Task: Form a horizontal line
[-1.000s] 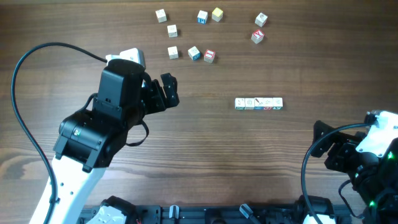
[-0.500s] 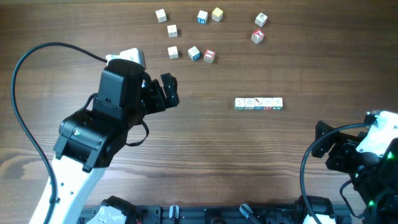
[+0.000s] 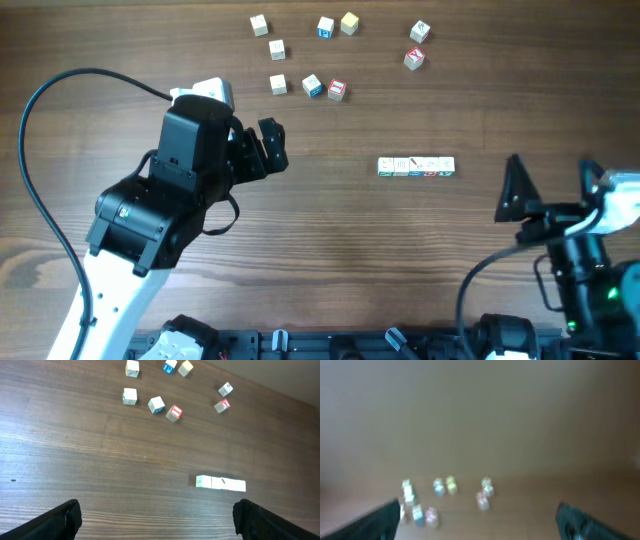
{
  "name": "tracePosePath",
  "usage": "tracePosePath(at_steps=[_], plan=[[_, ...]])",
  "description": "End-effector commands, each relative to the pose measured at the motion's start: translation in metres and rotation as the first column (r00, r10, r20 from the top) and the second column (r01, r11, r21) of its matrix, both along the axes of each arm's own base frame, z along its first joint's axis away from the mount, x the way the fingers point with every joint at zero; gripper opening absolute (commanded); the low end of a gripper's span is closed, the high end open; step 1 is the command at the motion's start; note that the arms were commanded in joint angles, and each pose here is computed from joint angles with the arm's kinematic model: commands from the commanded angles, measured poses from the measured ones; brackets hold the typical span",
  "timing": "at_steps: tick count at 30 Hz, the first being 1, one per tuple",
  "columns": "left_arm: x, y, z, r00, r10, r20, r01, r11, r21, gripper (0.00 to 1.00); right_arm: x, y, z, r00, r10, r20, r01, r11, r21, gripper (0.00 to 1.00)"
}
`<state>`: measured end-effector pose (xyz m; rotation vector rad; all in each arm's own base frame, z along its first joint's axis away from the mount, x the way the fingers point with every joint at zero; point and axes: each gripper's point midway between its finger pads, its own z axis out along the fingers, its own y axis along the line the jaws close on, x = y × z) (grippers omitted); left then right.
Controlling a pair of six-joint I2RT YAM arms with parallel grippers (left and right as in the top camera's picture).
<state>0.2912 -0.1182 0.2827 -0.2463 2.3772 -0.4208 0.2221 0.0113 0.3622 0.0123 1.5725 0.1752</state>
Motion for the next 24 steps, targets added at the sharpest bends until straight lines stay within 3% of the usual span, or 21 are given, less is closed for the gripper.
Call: tracePosePath(at_steps=[1, 5, 12, 24], plan=[[0.002, 0.003, -0.004, 1.000, 0.012, -0.004, -0.012, 1.000, 0.019, 1.00, -0.005, 0.032, -0.019, 0.973, 0.186, 0.137, -0.176, 0.981, -0.081, 1.00], [0.002, 0.003, -0.004, 1.000, 0.012, -0.004, -0.012, 1.000, 0.019, 1.00, -0.012, 0.039, -0.033, 0.933, 0.233, 0.274, -0.213, 0.972, -0.100, 1.00], [0.002, 0.003, -0.004, 1.000, 0.012, -0.004, -0.012, 1.000, 0.019, 1.00, -0.021, 0.039, -0.048, 0.896, 0.230, 0.380, -0.209, 0.973, -0.094, 1.00], [0.002, 0.003, -0.004, 1.000, 0.012, -0.004, -0.012, 1.000, 0.019, 1.00, -0.005, 0.024, -0.075, 0.912, 0.131, 0.390, -0.122, 0.991, -0.047, 1.00]])
